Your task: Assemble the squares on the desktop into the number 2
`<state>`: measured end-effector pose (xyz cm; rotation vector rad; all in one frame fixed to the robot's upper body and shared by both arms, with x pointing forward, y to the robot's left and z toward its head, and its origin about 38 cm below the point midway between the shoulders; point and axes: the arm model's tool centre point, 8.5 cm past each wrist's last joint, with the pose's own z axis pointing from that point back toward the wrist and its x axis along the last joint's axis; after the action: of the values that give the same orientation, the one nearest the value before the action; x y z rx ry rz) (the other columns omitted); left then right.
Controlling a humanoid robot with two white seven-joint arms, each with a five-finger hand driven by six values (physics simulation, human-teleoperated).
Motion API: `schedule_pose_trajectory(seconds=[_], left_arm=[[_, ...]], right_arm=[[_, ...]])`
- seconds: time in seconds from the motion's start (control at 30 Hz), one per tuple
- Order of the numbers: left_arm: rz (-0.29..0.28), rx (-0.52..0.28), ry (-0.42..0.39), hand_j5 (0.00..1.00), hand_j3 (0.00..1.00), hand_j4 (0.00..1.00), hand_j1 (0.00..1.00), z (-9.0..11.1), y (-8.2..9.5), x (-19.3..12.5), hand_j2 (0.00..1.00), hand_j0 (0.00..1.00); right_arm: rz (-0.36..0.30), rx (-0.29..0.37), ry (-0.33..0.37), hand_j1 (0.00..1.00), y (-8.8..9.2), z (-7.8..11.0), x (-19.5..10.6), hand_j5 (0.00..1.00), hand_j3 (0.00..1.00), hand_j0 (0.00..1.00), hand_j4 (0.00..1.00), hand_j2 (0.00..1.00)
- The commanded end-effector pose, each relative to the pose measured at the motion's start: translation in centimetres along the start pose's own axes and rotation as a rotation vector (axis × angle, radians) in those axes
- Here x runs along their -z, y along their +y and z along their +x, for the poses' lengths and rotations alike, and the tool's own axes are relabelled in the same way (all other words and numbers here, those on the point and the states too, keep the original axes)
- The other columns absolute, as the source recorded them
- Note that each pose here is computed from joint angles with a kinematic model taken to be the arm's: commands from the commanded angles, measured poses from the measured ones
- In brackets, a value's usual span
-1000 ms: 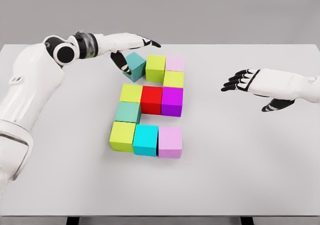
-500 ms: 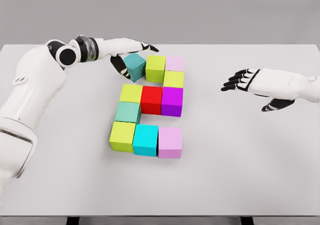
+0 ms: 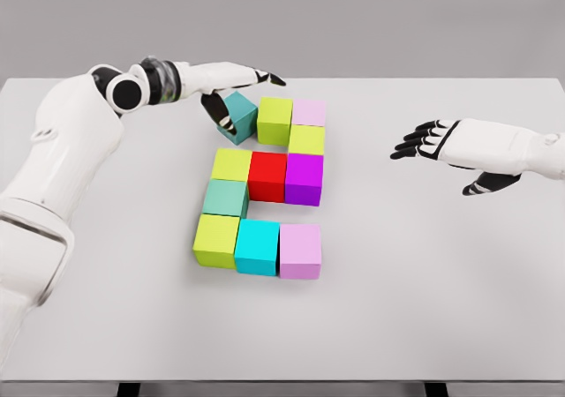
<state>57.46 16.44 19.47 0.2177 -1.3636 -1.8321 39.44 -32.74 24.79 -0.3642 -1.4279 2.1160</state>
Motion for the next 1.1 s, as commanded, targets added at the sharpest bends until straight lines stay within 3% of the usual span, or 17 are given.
schedule_pose_trajectory(seconds=[0.0,0.33,0.43,0.6,1.07], left_arm=[[0.003,-0.016,0.001,1.0,1.0,1.0,1.0,-0.1,-0.1,0.1,1.0,1.0],[-0.005,-0.005,0.01,1.0,1.0,1.0,1.0,-0.3,0.0,-0.1,1.0,1.0],[0.049,-0.007,0.023,1.0,1.0,1.0,1.0,-0.9,0.3,-0.6,1.0,1.0],[0.007,-0.003,0.05,1.0,1.0,1.0,1.0,-1.6,-0.8,-0.6,1.0,1.0],[0.007,-0.002,0.06,1.0,1.0,1.0,1.0,-1.6,-1.5,0.0,1.0,1.0]], right_arm=[[-0.003,0.005,0.001,1.0,0.0,0.0,0.0,1.0,1.0,1.0,1.0,1.0],[-0.004,0.004,0.001,1.0,-0.1,0.0,-0.1,1.0,1.0,1.0,1.0,1.0],[-0.005,0.003,0.001,1.0,-0.2,0.0,-0.1,1.0,1.0,1.0,1.0,1.0],[-0.007,0.0,0.002,1.0,-0.3,-0.1,-0.1,1.0,1.0,1.0,1.0,1.0],[-0.013,-0.007,0.003,1.0,-0.7,-0.1,-0.1,1.0,1.0,1.0,1.0,1.0]])
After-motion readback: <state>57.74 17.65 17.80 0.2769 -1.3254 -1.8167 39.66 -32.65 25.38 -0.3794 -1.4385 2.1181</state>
